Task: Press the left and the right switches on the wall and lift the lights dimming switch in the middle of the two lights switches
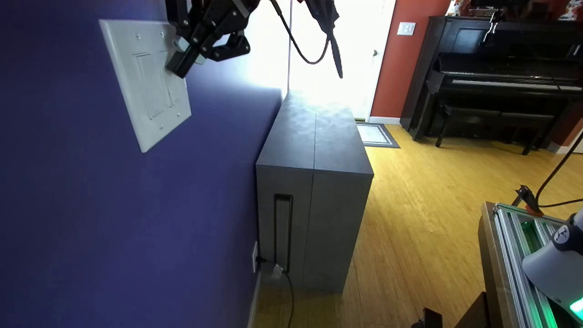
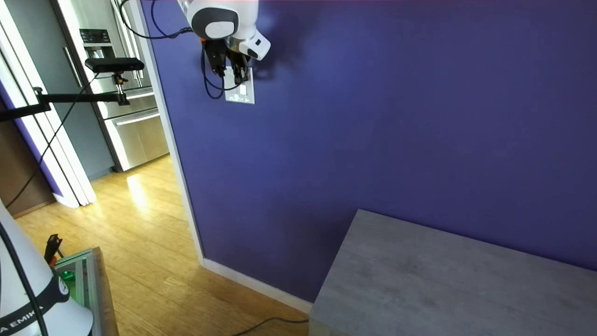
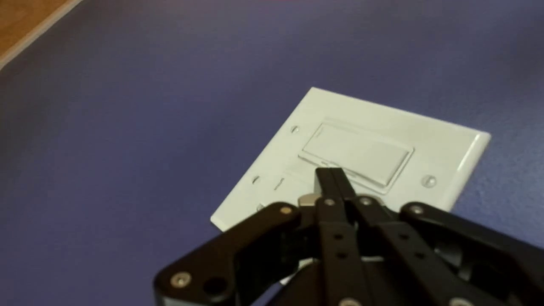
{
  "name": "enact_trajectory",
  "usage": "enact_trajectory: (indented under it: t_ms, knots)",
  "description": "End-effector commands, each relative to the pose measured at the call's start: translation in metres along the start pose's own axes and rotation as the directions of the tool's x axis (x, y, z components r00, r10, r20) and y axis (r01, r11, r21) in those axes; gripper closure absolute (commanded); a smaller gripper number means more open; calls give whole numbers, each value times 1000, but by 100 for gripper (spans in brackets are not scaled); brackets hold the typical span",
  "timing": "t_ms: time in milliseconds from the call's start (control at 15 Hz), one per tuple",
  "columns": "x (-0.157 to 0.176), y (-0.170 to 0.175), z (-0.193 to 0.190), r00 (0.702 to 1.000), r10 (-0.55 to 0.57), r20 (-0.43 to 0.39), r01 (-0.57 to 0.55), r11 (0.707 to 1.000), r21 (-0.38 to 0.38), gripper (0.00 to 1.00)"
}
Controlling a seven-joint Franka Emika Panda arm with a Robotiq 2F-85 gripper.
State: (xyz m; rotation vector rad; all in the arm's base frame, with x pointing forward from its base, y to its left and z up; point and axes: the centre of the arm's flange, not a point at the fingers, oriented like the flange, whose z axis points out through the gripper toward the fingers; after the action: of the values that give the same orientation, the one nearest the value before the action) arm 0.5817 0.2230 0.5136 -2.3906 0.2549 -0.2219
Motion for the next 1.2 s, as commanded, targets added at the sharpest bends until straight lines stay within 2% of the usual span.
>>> enact_trajectory:
  t_ms: [0,133,400,1133]
  knots:
    - [-16,-12,-1,993,13,120,-7,999,-48,100]
    - [-30,-17,-7,985,-3,173,13,998,-60,100]
    - [-43,-26,-16,977,-31,209,48,996,-76,100]
    - [-34,-34,4,997,-35,66,38,998,-56,100]
